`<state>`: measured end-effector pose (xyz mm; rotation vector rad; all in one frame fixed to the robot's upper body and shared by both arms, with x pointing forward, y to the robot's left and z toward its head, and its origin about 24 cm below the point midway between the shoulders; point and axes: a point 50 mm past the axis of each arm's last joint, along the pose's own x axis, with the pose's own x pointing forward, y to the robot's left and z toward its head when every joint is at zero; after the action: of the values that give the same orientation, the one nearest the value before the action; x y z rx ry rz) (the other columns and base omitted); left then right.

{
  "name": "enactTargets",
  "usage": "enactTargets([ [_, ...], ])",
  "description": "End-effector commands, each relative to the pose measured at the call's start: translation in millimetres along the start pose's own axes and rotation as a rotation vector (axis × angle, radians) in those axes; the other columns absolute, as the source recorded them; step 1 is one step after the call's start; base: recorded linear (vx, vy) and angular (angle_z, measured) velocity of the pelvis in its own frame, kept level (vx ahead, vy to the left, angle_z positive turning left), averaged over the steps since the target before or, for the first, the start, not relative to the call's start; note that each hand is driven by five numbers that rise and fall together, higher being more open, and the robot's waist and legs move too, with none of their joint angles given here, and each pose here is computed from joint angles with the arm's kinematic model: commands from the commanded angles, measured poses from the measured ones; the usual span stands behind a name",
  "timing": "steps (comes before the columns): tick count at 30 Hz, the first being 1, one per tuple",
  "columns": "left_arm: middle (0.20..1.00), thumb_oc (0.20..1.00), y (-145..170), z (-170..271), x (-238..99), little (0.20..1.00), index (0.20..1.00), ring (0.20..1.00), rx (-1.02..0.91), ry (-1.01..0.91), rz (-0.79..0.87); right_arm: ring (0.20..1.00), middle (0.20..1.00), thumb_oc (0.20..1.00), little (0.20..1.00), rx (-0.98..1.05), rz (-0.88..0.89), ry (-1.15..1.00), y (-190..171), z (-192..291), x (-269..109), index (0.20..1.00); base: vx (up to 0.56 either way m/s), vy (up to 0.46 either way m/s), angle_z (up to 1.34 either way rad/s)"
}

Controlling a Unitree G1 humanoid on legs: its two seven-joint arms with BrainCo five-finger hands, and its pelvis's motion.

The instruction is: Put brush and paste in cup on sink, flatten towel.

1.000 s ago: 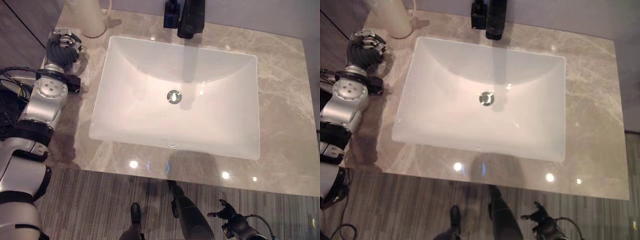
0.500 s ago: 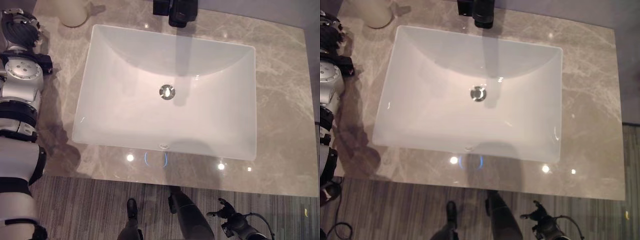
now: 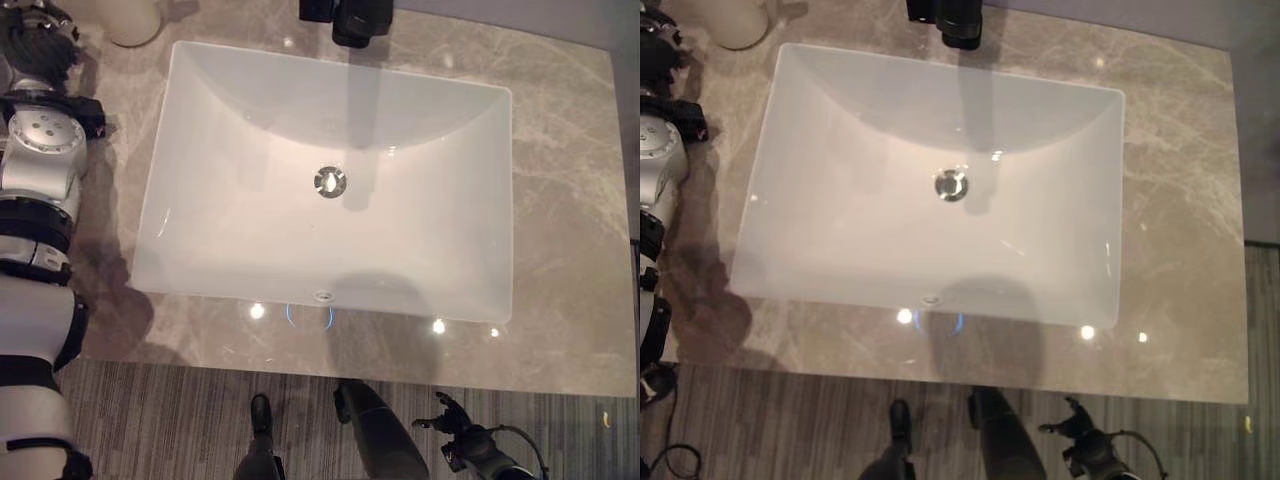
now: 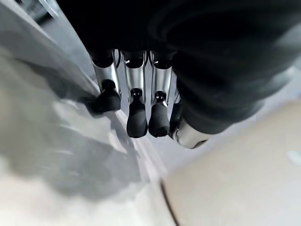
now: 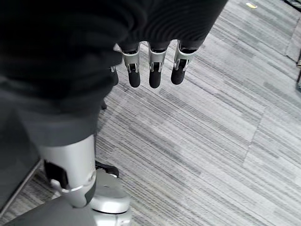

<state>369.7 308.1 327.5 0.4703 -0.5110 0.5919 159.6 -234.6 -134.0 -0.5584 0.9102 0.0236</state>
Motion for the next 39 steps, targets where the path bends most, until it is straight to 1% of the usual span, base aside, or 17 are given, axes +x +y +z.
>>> enactTargets([
  [1, 0.200, 0.200, 7.7, 0.3, -1.7, 0.200, 0.200, 0.200, 0.061, -0.053, 0.011, 1.000, 1.000, 1.000, 1.000, 0.004, 0.006, 0.012, 1.0, -12.0, -4.7, 1.000, 0.01, -0.024, -0.05],
  [4, 0.200, 0.200, 6.5, 5.4, -2.2, 0.200, 0.200, 0.200, 0.093, -0.092, 0.003, 1.000, 1.000, 1.000, 1.000, 0.006, 0.008, 0.009, 1.7, -13.7, -5.6, 1.000, 0.01, -0.032, -0.16],
  [7, 0.200, 0.200, 7.0, 3.1, -2.9, 0.200, 0.200, 0.200, 0.115, -0.092, 0.002, 1.000, 1.000, 1.000, 1.000, 0.004, 0.004, 0.004, 0.7, -13.8, -5.9, 1.000, 0.01, -0.006, -0.04],
  [12, 0.200, 0.200, 6.7, 1.5, -7.0, 0.200, 0.200, 0.200, 0.201, -0.141, -0.029, 1.000, 1.000, 1.000, 1.000, 0.003, -0.007, -0.016, -3.8, -14.8, -7.1, 1.000, 0.03, -0.018, -0.05],
  [15, 0.200, 0.200, 6.6, 0.5, -8.5, 0.200, 0.200, 0.200, 0.210, -0.149, -0.030, 1.000, 1.000, 1.000, 1.000, 0.003, -0.010, -0.023, -4.4, -15.4, -7.7, 1.000, 0.02, -0.014, -0.04],
  [18, 0.200, 0.200, 10.3, -2.2, -7.3, 0.200, 0.200, 0.200, 0.257, -0.141, -0.008, 1.000, 1.000, 1.000, 1.000, 0.002, -0.014, -0.022, -4.4, -16.8, -8.1, 1.000, 0.00, 0.000, 0.00],
  [19, 0.200, 0.200, 18.1, -7.4, -2.6, 0.200, 0.200, 0.200, 0.290, -0.092, 0.049, 1.000, 1.000, 1.000, 1.000, -0.001, -0.014, -0.019, -2.8, -17.5, -8.3, 1.000, 0.00, 0.000, 0.00],
  [22, 0.200, 0.200, 22.4, -8.6, 1.9, 0.200, 0.200, 0.200, 0.293, -0.052, 0.090, 1.000, 1.000, 1.000, 1.000, -0.006, -0.018, -0.011, -3.8, -18.9, -8.3, 1.000, 0.01, -0.001, -0.01],
  [24, 0.200, 0.200, 37.7, -8.9, 8.0, 0.200, 0.200, 0.200, 0.316, -0.001, 0.176, 1.000, 1.000, 1.000, 1.000, -0.015, -0.020, 0.004, -4.2, -22.4, -8.8, 1.000, 0.04, -0.012, -0.04],
  [33, 0.200, 0.200, 53.9, -7.8, 13.1, 0.200, 0.200, 0.200, 0.327, 0.049, 0.245, 1.000, 1.000, 1.000, 1.000, -0.030, -0.028, 0.002, -7.4, -21.8, -8.1, 1.000, 0.01, -0.003, -0.01],
  [37, 0.200, 0.200, 65.5, -0.9, 16.1, 0.200, 0.200, 0.200, 0.347, 0.025, 0.256, 1.000, 1.000, 1.000, 1.000, -0.026, -0.023, -0.013, -8.2, -19.8, -8.2, 1.000, 0.01, -0.013, -0.03],
  [39, 0.200, 0.200, 63.9, 0.8, 16.3, 0.200, 0.200, 0.200, 0.342, 0.014, 0.251, 1.000, 1.000, 1.000, 1.000, -0.019, -0.026, -0.008, -9.2, -22.3, -9.1, 1.000, 0.01, -0.021, -0.07],
])
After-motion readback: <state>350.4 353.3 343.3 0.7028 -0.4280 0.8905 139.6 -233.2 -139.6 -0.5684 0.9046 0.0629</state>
